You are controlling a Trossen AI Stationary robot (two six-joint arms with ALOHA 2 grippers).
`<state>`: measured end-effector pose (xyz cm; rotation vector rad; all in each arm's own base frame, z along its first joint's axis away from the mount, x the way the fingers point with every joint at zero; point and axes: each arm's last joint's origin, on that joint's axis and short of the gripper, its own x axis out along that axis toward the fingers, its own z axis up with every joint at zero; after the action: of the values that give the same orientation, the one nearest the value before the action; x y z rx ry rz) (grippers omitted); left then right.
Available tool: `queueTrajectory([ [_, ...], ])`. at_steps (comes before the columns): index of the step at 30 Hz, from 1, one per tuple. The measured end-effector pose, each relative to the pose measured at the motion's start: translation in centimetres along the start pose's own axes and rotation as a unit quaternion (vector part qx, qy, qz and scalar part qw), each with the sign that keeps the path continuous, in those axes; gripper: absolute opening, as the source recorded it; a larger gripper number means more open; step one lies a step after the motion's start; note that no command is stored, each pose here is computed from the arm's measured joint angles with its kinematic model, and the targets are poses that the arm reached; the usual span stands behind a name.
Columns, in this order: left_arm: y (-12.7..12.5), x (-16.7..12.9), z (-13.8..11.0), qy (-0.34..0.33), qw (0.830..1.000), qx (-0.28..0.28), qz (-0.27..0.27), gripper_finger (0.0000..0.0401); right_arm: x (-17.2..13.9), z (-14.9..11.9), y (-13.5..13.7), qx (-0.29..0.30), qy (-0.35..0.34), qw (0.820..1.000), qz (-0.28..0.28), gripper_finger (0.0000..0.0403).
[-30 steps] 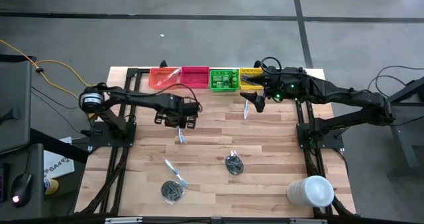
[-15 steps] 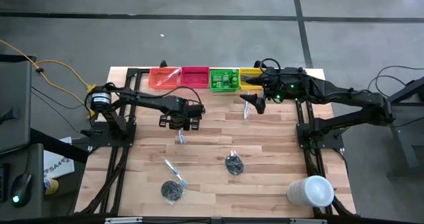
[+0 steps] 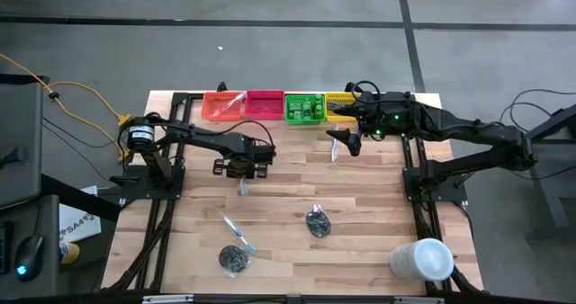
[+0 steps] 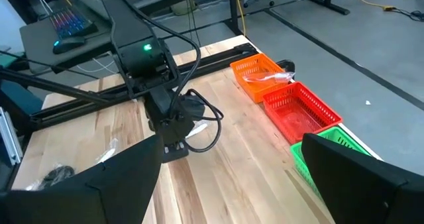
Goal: Pick & Place Travel size toiletries
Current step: Put the blue toothbrush into the orange bin
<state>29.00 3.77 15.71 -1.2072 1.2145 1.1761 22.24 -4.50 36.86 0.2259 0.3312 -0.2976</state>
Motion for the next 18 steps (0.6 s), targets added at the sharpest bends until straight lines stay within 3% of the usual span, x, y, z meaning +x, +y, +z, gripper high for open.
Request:
queueTrajectory([
  [8, 0.61, 0.85, -0.23, 0.027, 1.000, 0.009, -0.003, 0.0103, 0.00, -0.04, -0.01, -0.002, 0.002, 1.000, -0.001, 0.0354],
  [15, 0.61, 0.93, -0.26, 0.034, 0.998, 0.046, -0.004, 0.0020, 0.00, -0.04, -0.01, -0.015, 0.002, 1.000, -0.001, 0.0354],
  [18, 0.70, 0.93, -0.28, 0.037, 0.997, 0.065, 0.000, 0.0017, 0.00, -0.04, -0.01, -0.017, 0.002, 1.000, -0.001, 0.0354],
])
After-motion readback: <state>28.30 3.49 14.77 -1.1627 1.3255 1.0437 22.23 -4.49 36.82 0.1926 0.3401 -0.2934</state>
